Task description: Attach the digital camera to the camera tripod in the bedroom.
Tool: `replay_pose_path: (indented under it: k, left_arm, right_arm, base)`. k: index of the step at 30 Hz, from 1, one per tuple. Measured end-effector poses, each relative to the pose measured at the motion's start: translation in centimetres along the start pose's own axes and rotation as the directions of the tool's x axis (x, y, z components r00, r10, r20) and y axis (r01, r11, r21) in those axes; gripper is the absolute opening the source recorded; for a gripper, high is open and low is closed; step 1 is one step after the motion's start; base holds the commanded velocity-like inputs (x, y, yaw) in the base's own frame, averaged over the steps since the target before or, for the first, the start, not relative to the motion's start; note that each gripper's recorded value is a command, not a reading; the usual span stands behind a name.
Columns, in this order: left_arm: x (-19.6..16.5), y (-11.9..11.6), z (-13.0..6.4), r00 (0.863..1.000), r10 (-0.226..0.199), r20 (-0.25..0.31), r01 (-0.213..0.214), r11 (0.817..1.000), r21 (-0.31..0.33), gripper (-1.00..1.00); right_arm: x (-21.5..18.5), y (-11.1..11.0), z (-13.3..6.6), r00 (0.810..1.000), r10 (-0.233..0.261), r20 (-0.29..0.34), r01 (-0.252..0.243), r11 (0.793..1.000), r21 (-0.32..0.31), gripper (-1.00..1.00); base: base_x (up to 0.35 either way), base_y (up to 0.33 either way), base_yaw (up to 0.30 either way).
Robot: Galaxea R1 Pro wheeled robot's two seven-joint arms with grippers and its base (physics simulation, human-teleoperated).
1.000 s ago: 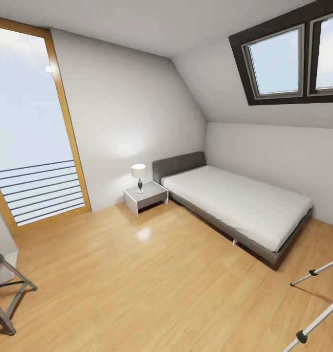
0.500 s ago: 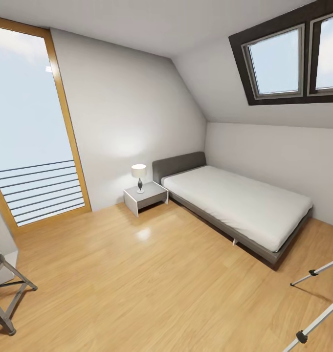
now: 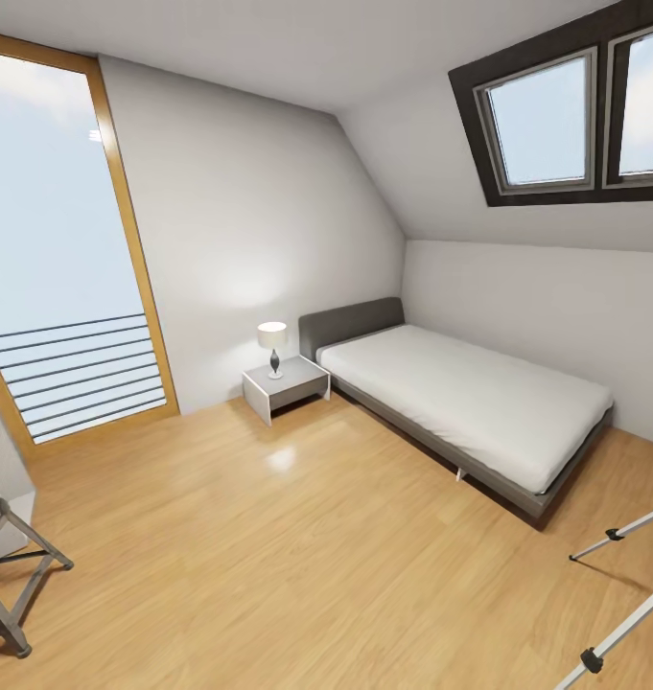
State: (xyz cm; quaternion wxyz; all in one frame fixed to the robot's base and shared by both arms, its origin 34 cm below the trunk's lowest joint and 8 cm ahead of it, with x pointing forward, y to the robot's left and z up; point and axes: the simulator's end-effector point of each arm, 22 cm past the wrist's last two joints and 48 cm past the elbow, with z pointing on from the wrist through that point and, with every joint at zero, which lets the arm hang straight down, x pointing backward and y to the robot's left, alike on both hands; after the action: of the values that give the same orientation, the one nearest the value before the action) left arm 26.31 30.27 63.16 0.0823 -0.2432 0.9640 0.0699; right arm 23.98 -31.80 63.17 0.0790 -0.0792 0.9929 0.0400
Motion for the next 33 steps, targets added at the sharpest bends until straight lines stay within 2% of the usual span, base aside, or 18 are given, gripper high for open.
replay_pose_path:
  k: [7,33]
  left_arm:
    - [-0.1,0.16,0.0,1.0,-0.002,0.002,0.002,1.0,-0.001,-1.0]
    - [-0.06,0.35,0.02,1.0,-0.003,0.0,0.003,1.0,-0.004,-1.0]
  right_arm:
    - [-0.04,-0.03,-0.02,1.0,0.007,0.003,-0.007,1.0,0.001,1.0]
    - [-0.03,-0.12,-0.04,1.0,0.005,0.003,-0.005,1.0,0.002,1.0]
  base:
    - [0.202,0.0,0.0]
    - [0.319,0.0,0.0]
